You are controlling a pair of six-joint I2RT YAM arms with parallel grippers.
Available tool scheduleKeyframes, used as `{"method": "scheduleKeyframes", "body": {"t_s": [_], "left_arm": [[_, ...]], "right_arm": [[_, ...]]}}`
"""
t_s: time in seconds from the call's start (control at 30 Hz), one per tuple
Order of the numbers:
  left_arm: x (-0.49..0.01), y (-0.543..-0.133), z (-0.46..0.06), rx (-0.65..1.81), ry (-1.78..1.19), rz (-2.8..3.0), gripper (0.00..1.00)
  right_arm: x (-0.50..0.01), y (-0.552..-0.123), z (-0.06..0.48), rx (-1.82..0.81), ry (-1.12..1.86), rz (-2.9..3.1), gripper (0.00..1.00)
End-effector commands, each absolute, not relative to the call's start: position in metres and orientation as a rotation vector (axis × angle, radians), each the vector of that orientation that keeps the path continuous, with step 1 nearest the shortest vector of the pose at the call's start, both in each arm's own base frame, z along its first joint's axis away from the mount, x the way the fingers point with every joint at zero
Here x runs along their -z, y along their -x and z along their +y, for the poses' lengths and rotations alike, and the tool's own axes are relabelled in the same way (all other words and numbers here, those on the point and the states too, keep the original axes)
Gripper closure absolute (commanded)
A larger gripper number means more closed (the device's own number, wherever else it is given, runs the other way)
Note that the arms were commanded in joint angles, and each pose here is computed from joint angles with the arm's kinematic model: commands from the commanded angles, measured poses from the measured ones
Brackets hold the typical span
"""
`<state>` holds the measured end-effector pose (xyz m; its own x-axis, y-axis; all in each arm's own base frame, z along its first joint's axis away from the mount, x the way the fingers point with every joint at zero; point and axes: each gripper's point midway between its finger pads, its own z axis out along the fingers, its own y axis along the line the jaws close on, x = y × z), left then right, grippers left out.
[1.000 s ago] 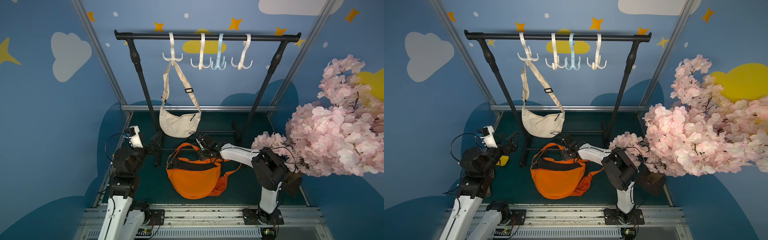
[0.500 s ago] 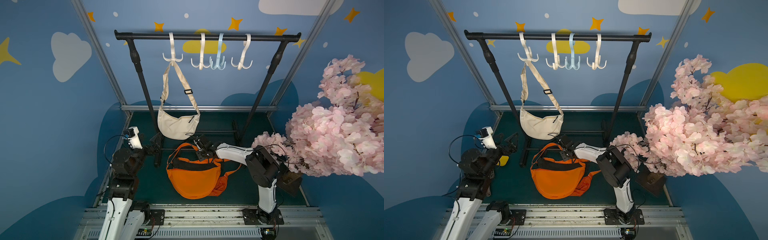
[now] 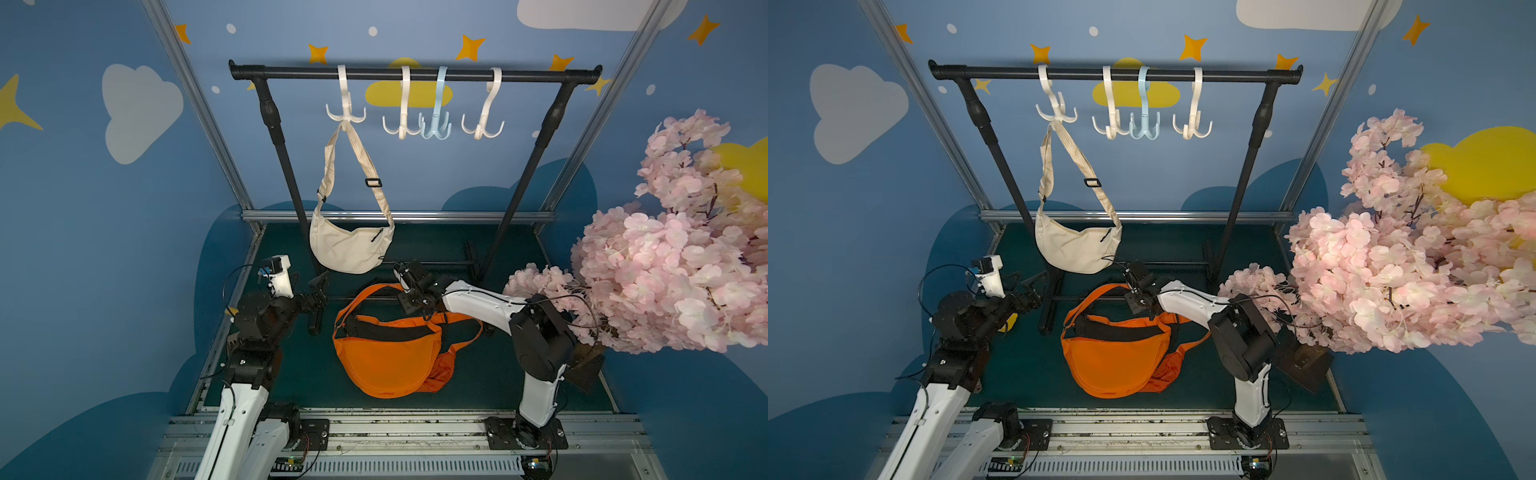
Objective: Hang the bag on a hook
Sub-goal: Pick up the bag from the bag.
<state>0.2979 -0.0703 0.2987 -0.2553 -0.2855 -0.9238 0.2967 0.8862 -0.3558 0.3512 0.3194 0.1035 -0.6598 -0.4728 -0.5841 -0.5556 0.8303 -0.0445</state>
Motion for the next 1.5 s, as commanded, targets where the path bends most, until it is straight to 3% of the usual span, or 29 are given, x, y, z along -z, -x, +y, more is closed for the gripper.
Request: {"method": "scheduleKeyframes", "body": {"t_s": [0.0, 0.27, 0.57, 0.87, 0.93, 1.1, 1.17, 1.23, 1.3, 1.47], "left_arm": [[-0.294, -0.3, -0.1, 0.626, -0.144, 1.74, 0.05], [-0.26, -0.314, -0.167, 0.475, -0.455, 1.81, 0.05], [-0.243, -0.329, -0.211, 0.413, -0.63, 1.79, 0.04], [-0.206, -0.365, -0.199, 0.174, -0.588, 1.872, 0.05], [-0.2, -0.371, -0.198, 0.143, -0.585, 1.892, 0.11], [-0.202, -0.378, -0.192, 0.102, -0.539, 1.915, 0.41], [-0.207, -0.377, -0.191, 0.103, -0.542, 1.918, 0.61], [-0.215, -0.375, -0.189, 0.102, -0.535, 1.909, 0.9], [-0.226, -0.372, -0.188, 0.11, -0.52, 1.887, 0.95], [-0.268, -0.362, -0.189, 0.184, -0.499, 1.835, 0.96]], "right_arm": [[-0.167, -0.359, 0.317, -0.191, 0.743, 2.275, 1.0], [-0.233, -0.35, 0.317, -0.28, 0.749, 2.125, 1.0], [-0.254, -0.34, 0.315, -0.315, 0.755, 2.076, 1.0], [-0.272, -0.328, 0.313, -0.376, 0.754, 2.037, 1.0], [-0.277, -0.325, 0.312, -0.393, 0.75, 2.024, 1.0], [-0.289, -0.32, 0.306, -0.402, 0.734, 2.0, 1.0], [-0.295, -0.318, 0.303, -0.412, 0.727, 1.989, 1.0], [-0.3, -0.315, 0.302, -0.421, 0.722, 1.978, 1.0], [-0.305, -0.314, 0.3, -0.429, 0.715, 1.965, 1.0], [-0.317, -0.311, 0.3, -0.45, 0.707, 1.94, 1.0]]}}
